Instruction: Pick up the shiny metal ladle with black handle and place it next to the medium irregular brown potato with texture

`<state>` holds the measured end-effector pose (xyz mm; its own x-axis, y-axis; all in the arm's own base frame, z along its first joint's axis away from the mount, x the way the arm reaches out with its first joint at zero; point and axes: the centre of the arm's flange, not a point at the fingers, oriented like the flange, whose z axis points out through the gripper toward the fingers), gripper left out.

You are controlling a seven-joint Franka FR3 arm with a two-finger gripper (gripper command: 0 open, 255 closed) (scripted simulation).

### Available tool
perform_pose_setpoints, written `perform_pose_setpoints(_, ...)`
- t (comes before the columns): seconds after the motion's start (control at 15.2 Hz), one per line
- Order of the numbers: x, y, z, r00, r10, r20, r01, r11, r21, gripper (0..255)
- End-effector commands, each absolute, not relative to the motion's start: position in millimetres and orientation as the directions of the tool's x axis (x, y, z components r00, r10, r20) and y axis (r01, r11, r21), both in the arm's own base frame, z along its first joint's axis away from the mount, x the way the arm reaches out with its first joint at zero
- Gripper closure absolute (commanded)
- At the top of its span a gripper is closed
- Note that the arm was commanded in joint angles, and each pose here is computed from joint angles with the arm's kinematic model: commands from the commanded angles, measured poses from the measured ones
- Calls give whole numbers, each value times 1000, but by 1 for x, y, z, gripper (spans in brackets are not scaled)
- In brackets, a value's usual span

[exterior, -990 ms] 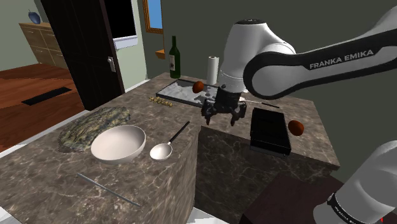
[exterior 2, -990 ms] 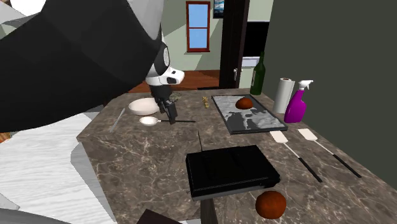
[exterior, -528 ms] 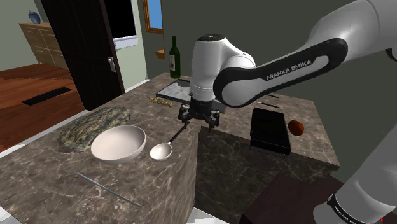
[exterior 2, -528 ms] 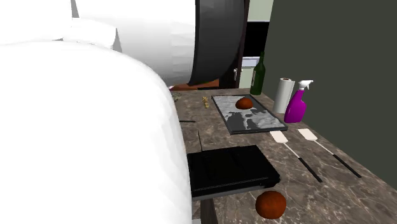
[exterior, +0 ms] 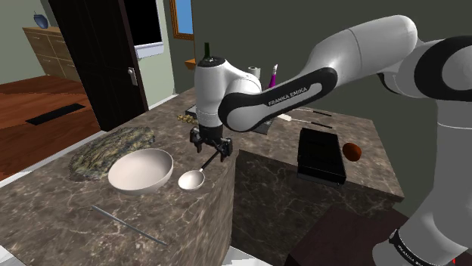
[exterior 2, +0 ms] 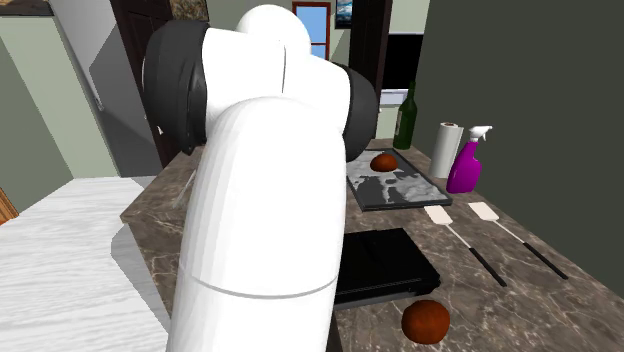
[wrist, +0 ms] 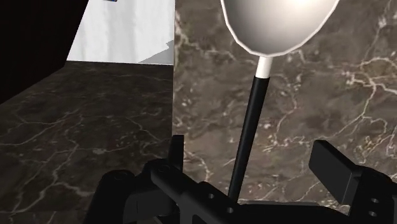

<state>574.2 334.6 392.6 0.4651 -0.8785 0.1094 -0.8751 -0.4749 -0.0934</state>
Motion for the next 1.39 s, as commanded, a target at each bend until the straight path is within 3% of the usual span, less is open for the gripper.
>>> perform_pose_setpoints(0.0,586,340,381,438,-892,110,-889,-449,-95,0)
perform_pose_setpoints(0.92,591,338,347,438,-892,111,-889,-449,-95,0)
perform_pose_setpoints(0.99,591,338,347,438,-892,111,-889,-449,-95,255)
perform_pose_setpoints(1.32,590,338,347,438,-892,111,-889,-448,-95,255)
